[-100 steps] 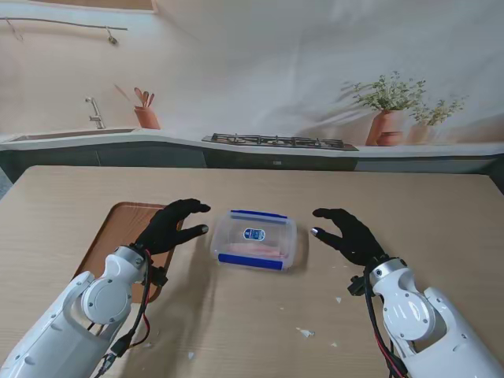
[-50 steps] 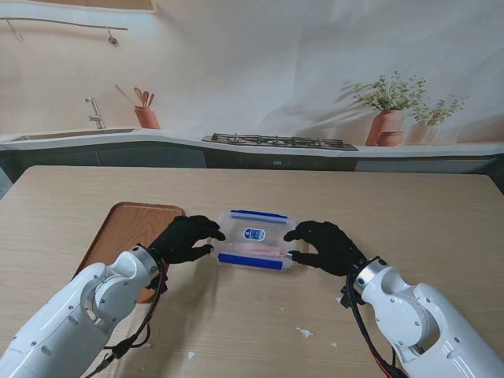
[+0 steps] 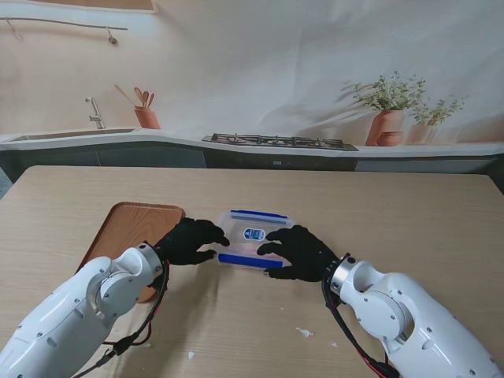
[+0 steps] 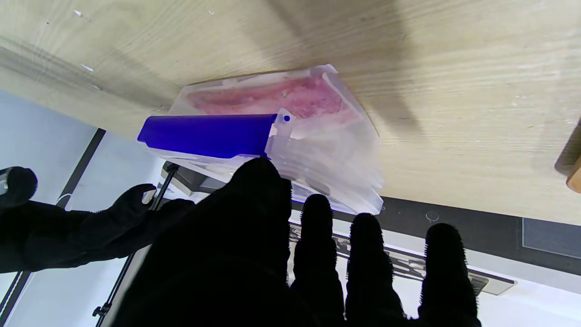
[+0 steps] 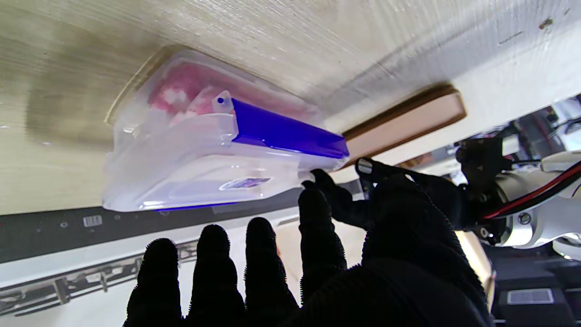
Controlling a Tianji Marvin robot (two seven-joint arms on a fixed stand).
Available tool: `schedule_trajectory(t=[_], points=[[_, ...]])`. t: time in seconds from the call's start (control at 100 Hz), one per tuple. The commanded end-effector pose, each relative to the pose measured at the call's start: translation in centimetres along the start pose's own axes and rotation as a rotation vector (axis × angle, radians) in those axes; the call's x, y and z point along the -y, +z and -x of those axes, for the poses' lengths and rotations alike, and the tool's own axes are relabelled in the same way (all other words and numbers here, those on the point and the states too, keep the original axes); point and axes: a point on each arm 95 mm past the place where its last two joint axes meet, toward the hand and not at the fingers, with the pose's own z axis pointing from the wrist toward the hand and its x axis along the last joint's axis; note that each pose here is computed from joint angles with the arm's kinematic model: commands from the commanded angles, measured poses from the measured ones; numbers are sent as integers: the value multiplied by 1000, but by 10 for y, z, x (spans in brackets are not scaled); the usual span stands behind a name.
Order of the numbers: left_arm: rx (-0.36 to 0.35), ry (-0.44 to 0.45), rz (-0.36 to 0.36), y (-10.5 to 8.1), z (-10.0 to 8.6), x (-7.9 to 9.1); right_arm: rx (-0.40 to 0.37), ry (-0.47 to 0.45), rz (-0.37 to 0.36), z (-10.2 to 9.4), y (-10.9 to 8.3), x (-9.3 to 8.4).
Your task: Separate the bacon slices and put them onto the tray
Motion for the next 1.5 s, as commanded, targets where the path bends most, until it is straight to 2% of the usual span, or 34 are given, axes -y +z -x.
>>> schedule_trajectory(t=[0.0,0.36,0.82,1.49], points=[[10,-6,44,-1,0,-11,-7,12,-22,-4,3,4],[11,-4,56,-1,1,-12,1,-39,-84,-2,13,14],[11,-6,66,-1,0,-13,36,-60,-102,2,15,17],[10,-15,80,1,-1,-16,5,35,-130,-5,22,22]])
